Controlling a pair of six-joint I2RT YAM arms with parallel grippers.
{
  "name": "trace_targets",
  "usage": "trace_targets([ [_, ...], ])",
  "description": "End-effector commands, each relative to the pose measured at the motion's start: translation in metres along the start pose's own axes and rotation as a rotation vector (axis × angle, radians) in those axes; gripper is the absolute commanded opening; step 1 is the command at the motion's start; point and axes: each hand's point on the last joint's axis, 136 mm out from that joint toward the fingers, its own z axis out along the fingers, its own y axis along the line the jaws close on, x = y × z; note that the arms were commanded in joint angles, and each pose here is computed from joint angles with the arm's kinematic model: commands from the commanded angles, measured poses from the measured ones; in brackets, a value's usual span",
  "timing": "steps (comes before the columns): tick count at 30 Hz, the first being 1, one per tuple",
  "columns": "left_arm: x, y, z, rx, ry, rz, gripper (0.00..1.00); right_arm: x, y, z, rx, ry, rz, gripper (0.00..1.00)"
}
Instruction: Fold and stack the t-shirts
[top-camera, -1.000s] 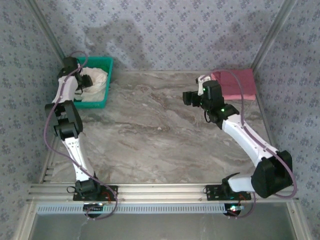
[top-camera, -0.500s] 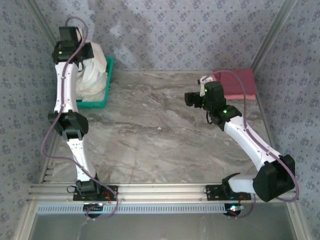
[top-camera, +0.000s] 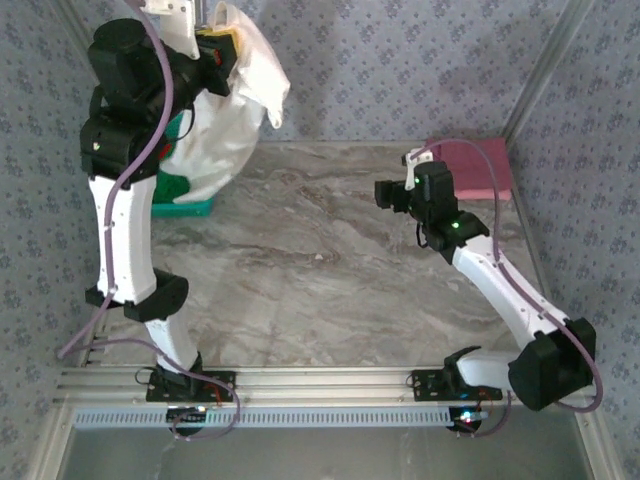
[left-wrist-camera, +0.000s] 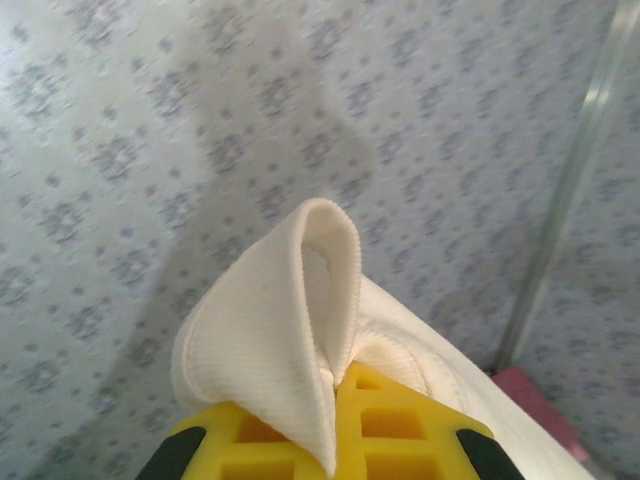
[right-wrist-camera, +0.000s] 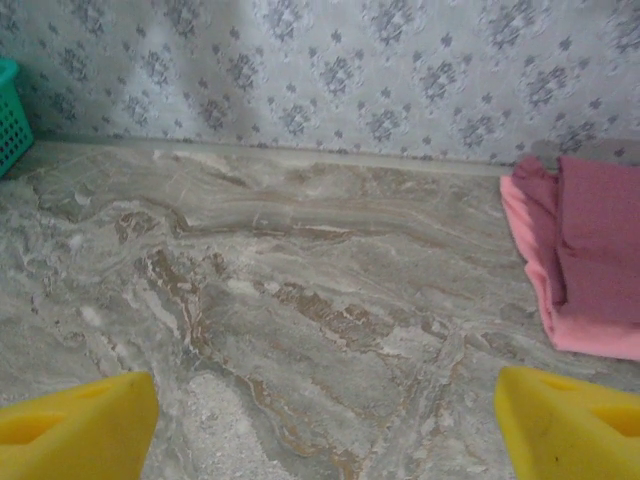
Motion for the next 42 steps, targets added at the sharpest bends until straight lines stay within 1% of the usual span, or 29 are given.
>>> trace_targets([
  [1, -0.025, -0.027, -0.015, 0.089, -0.084, -0.009, 0.00, -0.018, -0.013, -0.017, 0.040, -0.066, 0.024, 0.89],
  [3, -0.018, -0.026, -0.007, 0.088, -0.067, -0.032, 0.00, -0.019, -0.018, -0.022, 0.047, -0.076, 0.037, 0.89],
  [5, -0.009, -0.034, 0.006, 0.133, -0.049, -0.028, 0.00, -0.019, -0.024, -0.026, 0.057, -0.085, 0.052, 0.89],
  [8, 0.025, -0.046, 0.043, 0.221, 0.031, -0.043, 0.00, -0.015, -0.034, -0.030, 0.080, -0.077, 0.087, 0.89],
  [9, 0.046, -0.049, 0.062, 0.234, 0.079, -0.069, 0.00, -0.012, -0.038, -0.032, 0.088, -0.071, 0.110, 0.89],
  [11, 0.094, -0.068, 0.096, 0.313, 0.186, -0.081, 0.00, -0.008, -0.046, -0.037, 0.113, -0.071, 0.149, 0.90],
  [13, 0.150, -0.096, 0.130, 0.364, 0.292, -0.075, 0.00, -0.007, -0.056, -0.042, 0.136, -0.093, 0.183, 0.90],
  [15, 0.191, -0.136, 0.150, 0.449, 0.346, -0.038, 0.00, -0.005, -0.063, -0.046, 0.151, -0.103, 0.204, 0.90],
  [16, 0.207, -0.156, 0.156, 0.491, 0.354, -0.006, 0.13, -0.003, -0.067, -0.048, 0.162, -0.101, 0.216, 0.91],
  [17, 0.219, -0.170, 0.160, 0.514, 0.361, 0.011, 0.40, -0.001, -0.071, -0.050, 0.175, -0.097, 0.224, 0.91],
  [18, 0.229, -0.181, 0.163, 0.534, 0.367, 0.017, 0.71, 0.000, -0.077, -0.053, 0.195, -0.093, 0.235, 0.91],
  [19, 0.232, -0.186, 0.164, 0.539, 0.370, 0.011, 0.82, 0.001, -0.082, -0.056, 0.212, -0.093, 0.248, 0.92],
  [20, 0.233, -0.185, 0.165, 0.533, 0.374, -0.001, 0.83, 0.002, -0.085, -0.060, 0.222, -0.092, 0.255, 0.92],
  [22, 0.224, -0.169, 0.161, 0.478, 0.379, -0.013, 0.87, 0.005, -0.093, -0.066, 0.242, -0.092, 0.266, 0.92],
  [23, 0.216, -0.159, 0.157, 0.451, 0.382, -0.015, 0.85, 0.007, -0.097, -0.069, 0.252, -0.092, 0.270, 0.92],
  [25, 0.198, -0.130, 0.143, 0.373, 0.392, -0.033, 0.75, 0.009, -0.100, -0.070, 0.246, -0.092, 0.275, 0.92],
  [26, 0.193, -0.116, 0.136, 0.336, 0.407, -0.042, 0.74, 0.010, -0.099, -0.067, 0.225, -0.086, 0.273, 0.92],
  [28, 0.190, -0.086, 0.117, 0.249, 0.460, -0.039, 0.78, 0.009, -0.088, -0.056, 0.155, -0.070, 0.239, 0.91],
  [30, 0.202, -0.056, 0.102, 0.136, 0.544, -0.014, 0.78, 0.014, -0.068, -0.039, 0.049, -0.017, 0.208, 0.90],
  [31, 0.211, -0.043, 0.094, 0.091, 0.594, -0.007, 0.76, 0.018, -0.053, -0.029, -0.019, 0.019, 0.183, 0.89],
  [33, 0.231, -0.027, 0.083, 0.053, 0.693, -0.022, 0.70, 0.033, -0.027, -0.008, -0.111, 0.107, 0.121, 0.88],
  [34, 0.244, -0.020, 0.078, 0.035, 0.744, -0.036, 0.69, 0.045, -0.020, 0.004, -0.111, 0.176, 0.095, 0.88],
  [35, 0.251, -0.017, 0.074, 0.023, 0.760, -0.045, 0.69, 0.055, -0.017, 0.014, -0.098, 0.239, 0.084, 0.88],
  [36, 0.260, -0.010, 0.068, 0.008, 0.748, -0.077, 0.71, 0.066, -0.015, 0.024, -0.091, 0.298, 0.080, 0.86],
  [38, 0.268, 0.018, 0.052, -0.030, 0.606, -0.221, 0.80, 0.080, -0.012, 0.039, -0.077, 0.360, 0.080, 0.83],
  [39, 0.273, 0.042, 0.033, -0.079, 0.544, -0.297, 0.86, 0.085, -0.012, 0.044, -0.071, 0.373, 0.092, 0.83],
  [40, 0.281, 0.060, 0.013, -0.123, 0.514, -0.313, 0.87, 0.089, -0.010, 0.048, -0.082, 0.381, 0.110, 0.83],
  [41, 0.290, 0.072, -0.003, -0.169, 0.519, -0.295, 0.91, 0.091, -0.005, 0.051, -0.107, 0.385, 0.125, 0.83],
  [42, 0.308, 0.081, -0.021, -0.212, 0.558, -0.267, 0.94, 0.092, 0.003, 0.055, -0.138, 0.388, 0.128, 0.82],
])
